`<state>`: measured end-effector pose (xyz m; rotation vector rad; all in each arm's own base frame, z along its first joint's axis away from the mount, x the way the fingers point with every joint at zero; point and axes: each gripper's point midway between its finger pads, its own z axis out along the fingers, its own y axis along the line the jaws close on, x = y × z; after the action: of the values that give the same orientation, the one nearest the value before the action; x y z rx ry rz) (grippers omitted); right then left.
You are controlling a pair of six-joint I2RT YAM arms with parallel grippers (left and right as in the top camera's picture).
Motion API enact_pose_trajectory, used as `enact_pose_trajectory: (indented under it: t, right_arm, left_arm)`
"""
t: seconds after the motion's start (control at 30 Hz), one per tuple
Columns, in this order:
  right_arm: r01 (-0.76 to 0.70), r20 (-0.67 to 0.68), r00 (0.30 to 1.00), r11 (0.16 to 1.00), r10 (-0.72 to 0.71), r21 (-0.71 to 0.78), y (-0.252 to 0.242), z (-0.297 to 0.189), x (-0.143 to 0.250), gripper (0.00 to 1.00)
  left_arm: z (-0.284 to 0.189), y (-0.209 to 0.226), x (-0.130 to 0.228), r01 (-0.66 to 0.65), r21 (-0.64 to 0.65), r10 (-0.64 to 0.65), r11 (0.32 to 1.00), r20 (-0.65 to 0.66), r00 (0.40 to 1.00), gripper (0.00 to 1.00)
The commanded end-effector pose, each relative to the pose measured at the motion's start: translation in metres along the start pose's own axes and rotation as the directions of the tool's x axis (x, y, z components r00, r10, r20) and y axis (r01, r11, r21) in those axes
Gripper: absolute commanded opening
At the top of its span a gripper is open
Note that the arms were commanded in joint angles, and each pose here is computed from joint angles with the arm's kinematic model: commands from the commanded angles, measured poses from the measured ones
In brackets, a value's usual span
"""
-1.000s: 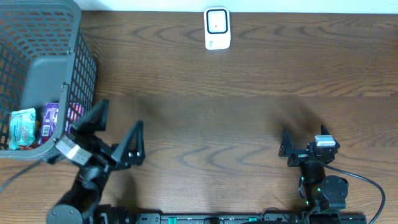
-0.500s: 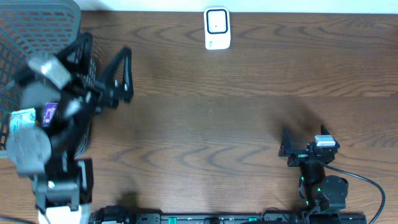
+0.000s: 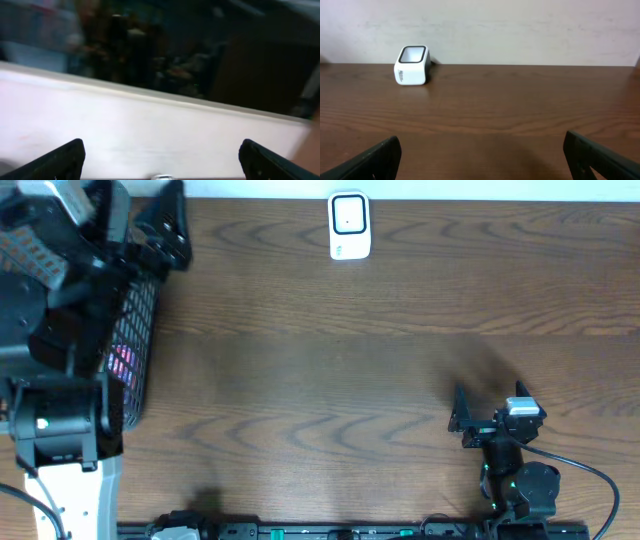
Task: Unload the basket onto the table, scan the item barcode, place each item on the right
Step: 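Reach the left gripper into the basket and grasp the purple package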
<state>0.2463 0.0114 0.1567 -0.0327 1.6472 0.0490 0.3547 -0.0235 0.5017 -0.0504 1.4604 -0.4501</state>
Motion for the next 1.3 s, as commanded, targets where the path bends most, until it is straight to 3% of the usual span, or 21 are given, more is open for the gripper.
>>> enact_pose_trajectory:
  t: [0.0, 0.17, 0.3, 0.4, 0.5, 0.9, 1.27]
  right_arm:
    - [-0.003, -0.002, 1.000, 1.000, 0.003, 0.010, -0.002, 0.000, 0.001, 0.99]
    - [-0.003, -0.002, 1.000, 1.000, 0.003, 0.010, -0.002, 0.000, 0.001, 0.99]
    - [-0.003, -0.002, 1.000, 1.000, 0.003, 0.010, -0.002, 0.000, 0.001, 0.99]
    - [-0.003, -0.002, 1.000, 1.000, 0.003, 0.010, -0.002, 0.000, 0.001, 0.99]
    - [-0.003, -0.002, 1.000, 1.000, 0.003, 0.010, -0.002, 0.000, 0.001, 0.99]
    - [-0.003, -0.002, 1.000, 1.000, 0.003, 0.010, -0.002, 0.000, 0.001, 0.99]
    - [-0.003, -0.002, 1.000, 1.000, 0.003, 0.010, -0.002, 0.000, 0.001, 0.99]
  left_arm:
    - [-0.005, 0.055, -0.017, -0.089, -0.265, 0.103, 0.960, 0.038, 0.994, 0.98]
    - [-0.027, 0.137, -0.004, -0.190, -0.566, 0.174, 0.802, -0.083, 0.981, 0.98]
    - [-0.057, 0.209, 0.025, -0.225, -0.757, 0.091, 0.613, -0.215, 0.972, 0.98]
    - [-0.081, 0.251, 0.047, -0.257, -0.835, 0.011, 0.486, -0.289, 0.957, 0.98]
    - [-0.095, 0.275, 0.064, -0.276, -0.859, -0.058, 0.431, -0.331, 0.942, 0.98]
    - [-0.118, 0.300, 0.125, -0.310, -0.874, -0.269, 0.375, -0.423, 0.865, 0.98]
    - [-0.147, 0.314, 0.220, -0.443, -0.815, -0.531, 0.372, -0.579, 0.619, 0.98]
